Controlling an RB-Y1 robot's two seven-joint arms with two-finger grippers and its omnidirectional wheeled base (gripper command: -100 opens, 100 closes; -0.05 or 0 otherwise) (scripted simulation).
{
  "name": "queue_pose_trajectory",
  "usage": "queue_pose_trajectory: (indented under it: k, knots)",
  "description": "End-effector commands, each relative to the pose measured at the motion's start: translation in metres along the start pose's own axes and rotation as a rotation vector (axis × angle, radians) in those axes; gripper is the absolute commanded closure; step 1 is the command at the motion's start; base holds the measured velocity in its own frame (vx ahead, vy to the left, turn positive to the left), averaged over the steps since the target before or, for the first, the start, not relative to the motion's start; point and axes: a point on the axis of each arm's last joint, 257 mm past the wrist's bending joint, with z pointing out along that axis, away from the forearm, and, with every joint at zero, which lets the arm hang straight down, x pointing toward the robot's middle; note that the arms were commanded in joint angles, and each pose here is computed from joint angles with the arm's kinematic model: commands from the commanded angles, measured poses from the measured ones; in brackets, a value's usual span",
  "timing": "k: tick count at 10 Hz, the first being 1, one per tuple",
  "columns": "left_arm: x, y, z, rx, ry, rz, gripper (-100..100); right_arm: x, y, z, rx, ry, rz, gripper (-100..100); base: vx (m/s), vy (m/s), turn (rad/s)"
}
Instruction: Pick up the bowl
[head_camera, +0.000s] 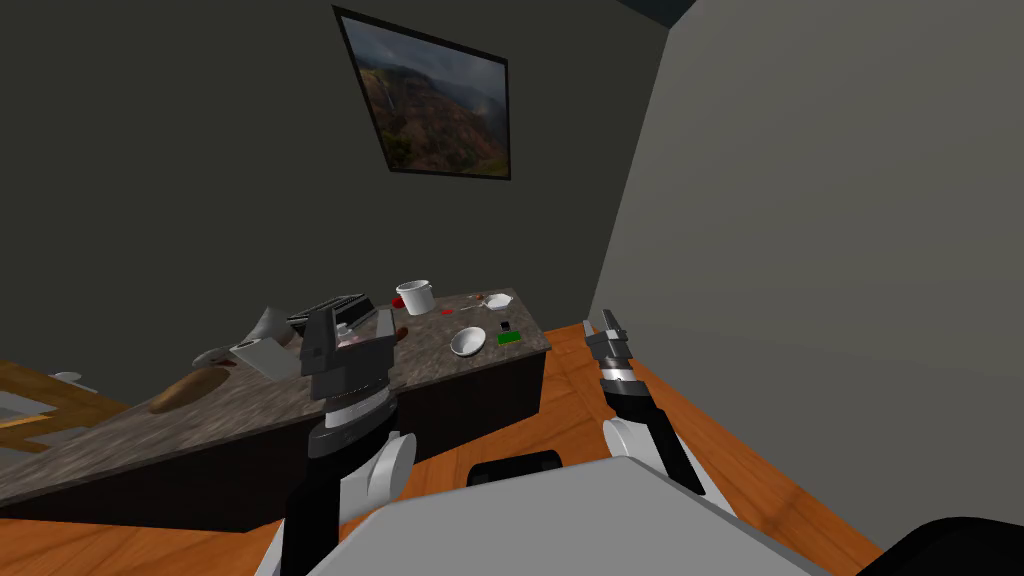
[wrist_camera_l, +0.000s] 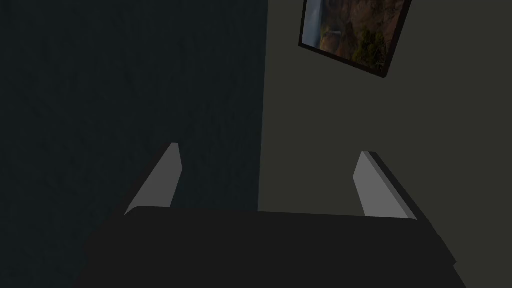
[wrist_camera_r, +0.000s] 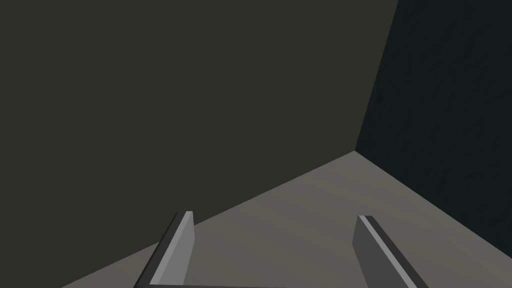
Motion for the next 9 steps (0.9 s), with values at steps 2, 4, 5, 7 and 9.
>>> queue_pose_trajectory:
  k: [2,4,5,7,9]
  knots:
    - [-0.002,0.013,-0.01,-0.055,0.041,0.031,-100,0.0,0.0,0.0,0.0,0.0,0.0,0,-0.017,-0.02,-0.073]
    - [-0.011,0.03,-0.024,-0.137,0.072,0.07,-100,0.0,0.0,0.0,0.0,0.0,0.0,0,-0.033,-0.04,-0.131]
    - [-0.019,0.04,-0.034,-0.188,0.082,0.092,-100,0.0,0.0,0.0,0.0,0.0,0.0,0,-0.043,-0.059,-0.152]
    - [-0.028,0.051,-0.047,-0.248,0.089,0.115,-100,0.0,0.0,0.0,0.0,0.0,0.0,0,-0.035,-0.053,-0.118]
    - [-0.052,0.073,-0.074,-0.376,0.092,0.162,-100,0.0,0.0,0.0,0.0,0.0,0.0,0,-0.02,-0.054,-0.179]
